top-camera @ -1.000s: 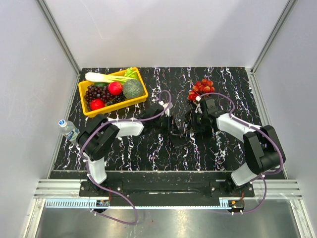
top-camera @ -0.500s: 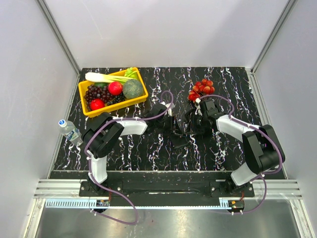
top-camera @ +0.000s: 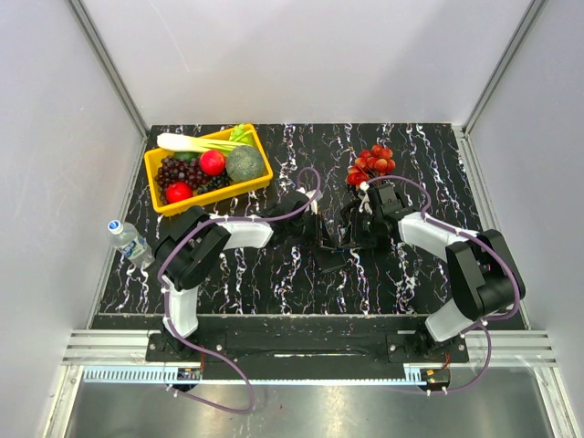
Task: Put the credit cards into the card holder
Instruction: Close the card holder at the center of the board.
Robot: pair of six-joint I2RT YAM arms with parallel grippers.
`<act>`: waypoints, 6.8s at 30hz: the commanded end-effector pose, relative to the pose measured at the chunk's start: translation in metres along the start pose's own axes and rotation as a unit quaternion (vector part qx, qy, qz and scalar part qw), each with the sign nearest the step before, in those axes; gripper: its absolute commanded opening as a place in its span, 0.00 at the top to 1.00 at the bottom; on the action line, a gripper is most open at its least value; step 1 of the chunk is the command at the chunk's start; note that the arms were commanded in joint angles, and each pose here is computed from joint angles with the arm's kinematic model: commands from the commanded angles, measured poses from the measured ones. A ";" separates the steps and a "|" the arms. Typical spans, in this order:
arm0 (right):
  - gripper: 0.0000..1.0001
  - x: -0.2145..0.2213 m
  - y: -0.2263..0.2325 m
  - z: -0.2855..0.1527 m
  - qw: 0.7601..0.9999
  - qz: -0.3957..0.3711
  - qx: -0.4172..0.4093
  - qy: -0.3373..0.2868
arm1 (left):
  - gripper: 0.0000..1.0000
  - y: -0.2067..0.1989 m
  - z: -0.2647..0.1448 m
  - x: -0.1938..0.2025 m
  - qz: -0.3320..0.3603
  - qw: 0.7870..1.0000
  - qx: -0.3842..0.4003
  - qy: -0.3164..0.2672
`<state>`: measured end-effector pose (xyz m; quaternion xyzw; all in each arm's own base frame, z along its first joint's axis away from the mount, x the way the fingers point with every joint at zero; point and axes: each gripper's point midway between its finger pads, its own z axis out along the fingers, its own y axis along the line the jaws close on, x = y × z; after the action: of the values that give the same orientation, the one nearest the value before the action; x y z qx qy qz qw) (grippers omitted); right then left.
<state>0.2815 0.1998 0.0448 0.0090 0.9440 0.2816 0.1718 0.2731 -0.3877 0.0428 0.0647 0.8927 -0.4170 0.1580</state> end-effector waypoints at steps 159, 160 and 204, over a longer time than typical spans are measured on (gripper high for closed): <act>0.87 -0.029 0.036 -0.001 0.999 -0.015 -0.020 -0.044 | 1.00 0.000 -0.013 -0.006 0.002 0.999 -0.028 -0.036; 0.87 -0.029 0.036 0.000 0.999 -0.014 -0.020 -0.043 | 1.00 0.001 -0.013 -0.004 0.002 0.999 -0.029 -0.033; 0.91 -0.003 0.030 0.020 0.999 -0.040 0.003 0.018 | 1.00 -0.015 -0.019 0.008 -0.030 0.999 0.036 -0.013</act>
<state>0.2772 0.2320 0.0333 -0.0220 0.9500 0.2802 0.1362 0.2631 -0.3707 0.0352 0.0282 0.8993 -0.4056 0.1610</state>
